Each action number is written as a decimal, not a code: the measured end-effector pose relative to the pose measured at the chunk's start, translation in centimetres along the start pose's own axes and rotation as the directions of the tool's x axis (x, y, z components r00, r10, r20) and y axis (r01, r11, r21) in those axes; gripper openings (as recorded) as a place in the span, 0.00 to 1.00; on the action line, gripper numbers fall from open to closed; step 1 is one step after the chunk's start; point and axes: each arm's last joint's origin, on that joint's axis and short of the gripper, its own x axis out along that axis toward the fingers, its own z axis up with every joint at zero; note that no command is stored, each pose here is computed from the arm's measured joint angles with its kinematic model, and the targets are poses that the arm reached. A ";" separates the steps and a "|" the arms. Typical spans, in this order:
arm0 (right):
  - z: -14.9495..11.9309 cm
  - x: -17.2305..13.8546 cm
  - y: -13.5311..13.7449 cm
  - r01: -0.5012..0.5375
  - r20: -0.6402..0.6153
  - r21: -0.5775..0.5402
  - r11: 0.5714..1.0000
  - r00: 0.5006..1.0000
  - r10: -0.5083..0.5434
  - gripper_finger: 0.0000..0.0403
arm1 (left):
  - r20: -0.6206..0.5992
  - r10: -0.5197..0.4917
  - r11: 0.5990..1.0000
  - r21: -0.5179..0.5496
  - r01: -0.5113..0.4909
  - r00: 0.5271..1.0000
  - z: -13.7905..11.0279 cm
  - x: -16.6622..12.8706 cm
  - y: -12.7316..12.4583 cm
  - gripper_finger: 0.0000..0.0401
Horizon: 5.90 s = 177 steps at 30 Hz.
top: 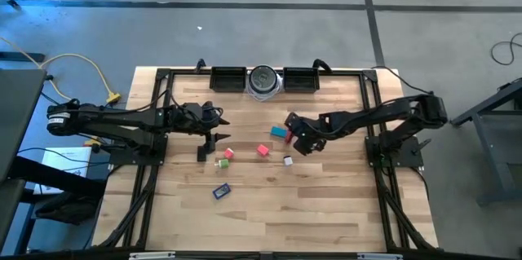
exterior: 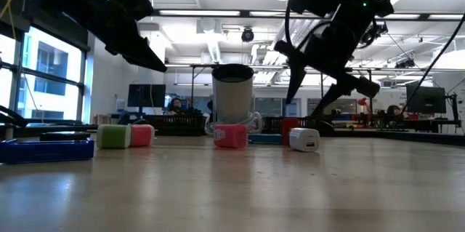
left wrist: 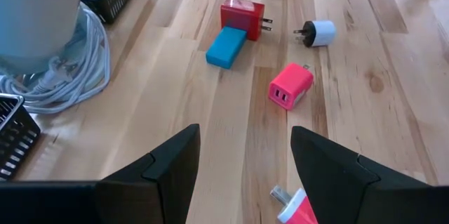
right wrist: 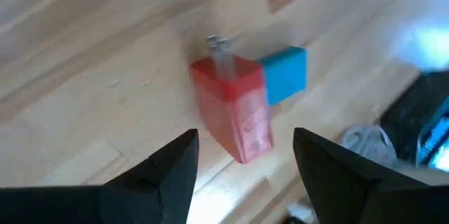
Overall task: Pick & Place Office items
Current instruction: Put the red charger adapter into the left black basket
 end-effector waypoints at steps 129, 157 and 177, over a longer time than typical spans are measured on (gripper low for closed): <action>1.4 -3.3 -6.4 -0.222 0.529 0.846 0.485 0.464 -0.710 0.25 | 0.581 -0.159 0.987 0.121 0.109 0.798 4.9 2.8 -1.1 0.54; 1.4 -3.5 -6.6 -0.229 0.533 0.845 0.484 0.449 -0.717 0.25 | 0.604 -0.184 0.983 0.114 0.144 0.775 6.5 4.2 -1.3 0.54; 1.4 -3.5 -6.6 -0.230 0.534 0.844 0.485 0.451 -0.716 0.25 | 0.583 -0.214 0.977 0.114 0.181 0.784 7.2 5.0 -1.4 0.53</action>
